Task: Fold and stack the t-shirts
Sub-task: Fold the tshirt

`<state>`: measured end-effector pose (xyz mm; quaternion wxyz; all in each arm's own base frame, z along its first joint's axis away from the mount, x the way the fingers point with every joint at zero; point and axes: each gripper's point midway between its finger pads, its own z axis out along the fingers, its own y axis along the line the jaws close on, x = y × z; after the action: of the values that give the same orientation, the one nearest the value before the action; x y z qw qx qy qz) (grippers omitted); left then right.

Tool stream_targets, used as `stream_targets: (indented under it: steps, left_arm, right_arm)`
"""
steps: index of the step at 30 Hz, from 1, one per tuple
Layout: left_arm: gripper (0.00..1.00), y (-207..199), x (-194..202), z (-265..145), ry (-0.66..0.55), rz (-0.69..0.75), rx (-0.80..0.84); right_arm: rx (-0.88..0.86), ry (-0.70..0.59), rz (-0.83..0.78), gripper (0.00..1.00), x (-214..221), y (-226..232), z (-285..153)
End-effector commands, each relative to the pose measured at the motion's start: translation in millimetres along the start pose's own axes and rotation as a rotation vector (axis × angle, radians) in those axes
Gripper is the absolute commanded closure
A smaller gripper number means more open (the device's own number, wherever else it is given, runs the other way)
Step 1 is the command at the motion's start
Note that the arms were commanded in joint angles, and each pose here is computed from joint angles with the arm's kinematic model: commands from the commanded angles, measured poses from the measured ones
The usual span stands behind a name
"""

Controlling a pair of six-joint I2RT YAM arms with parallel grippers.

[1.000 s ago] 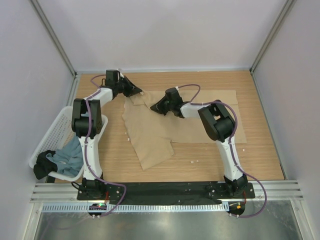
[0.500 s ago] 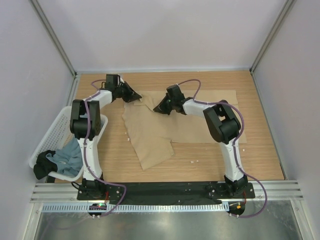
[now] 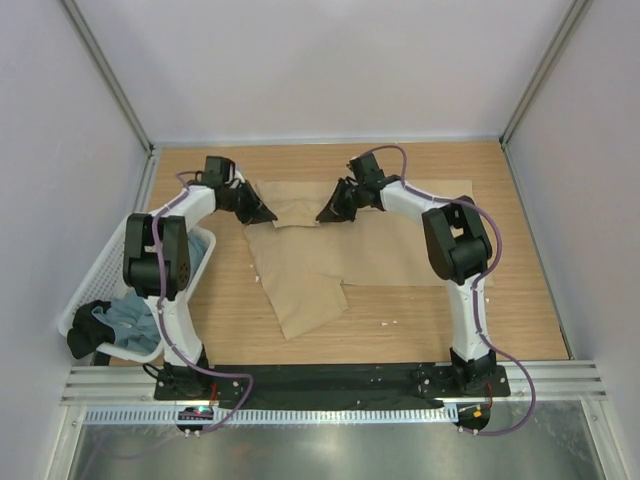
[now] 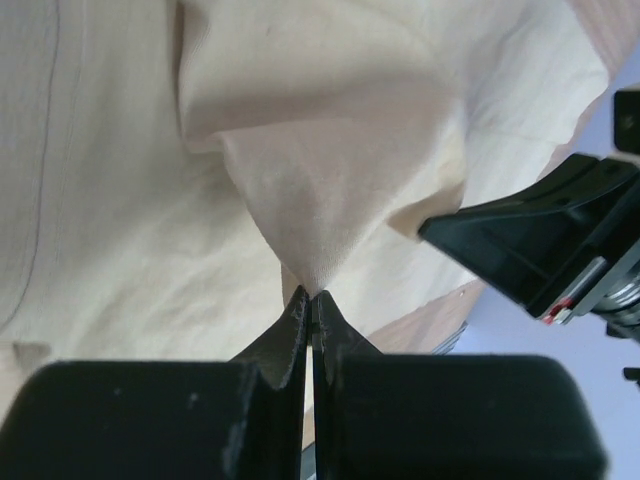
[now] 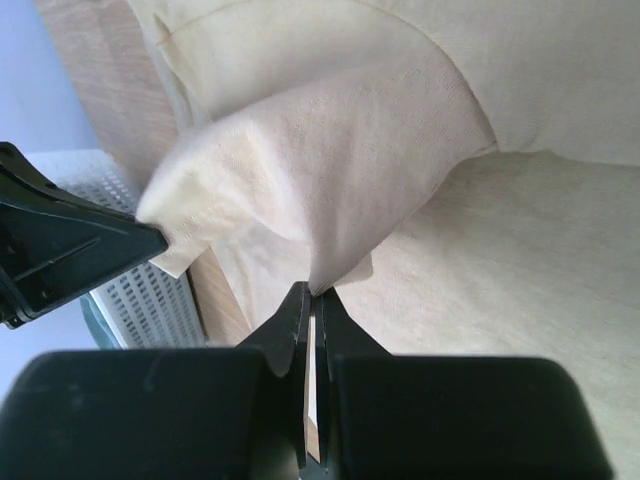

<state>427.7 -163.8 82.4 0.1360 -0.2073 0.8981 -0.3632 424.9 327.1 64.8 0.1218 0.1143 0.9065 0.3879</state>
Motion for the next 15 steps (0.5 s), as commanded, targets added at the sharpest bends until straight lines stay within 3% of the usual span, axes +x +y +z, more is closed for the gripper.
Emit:
stream_targets:
  steps: [1, 9, 15]
  left_arm:
    - [1.0, 1.2, 20.0, -23.0, 0.039, 0.012, -0.033]
    - [1.0, 21.3, 48.1, -26.0, 0.121, -0.027, -0.075]
    - [1.0, 33.2, 62.3, -18.4, 0.171, -0.05, -0.091]
  right_arm:
    - [-0.031, 0.101, -0.092, 0.99, 9.9, 8.7, -12.1]
    - [-0.028, 0.234, -0.134, 0.99, 24.4, -7.9, -21.6]
    - [-0.011, 0.255, -0.131, 0.99, 27.1, -18.6, -30.6]
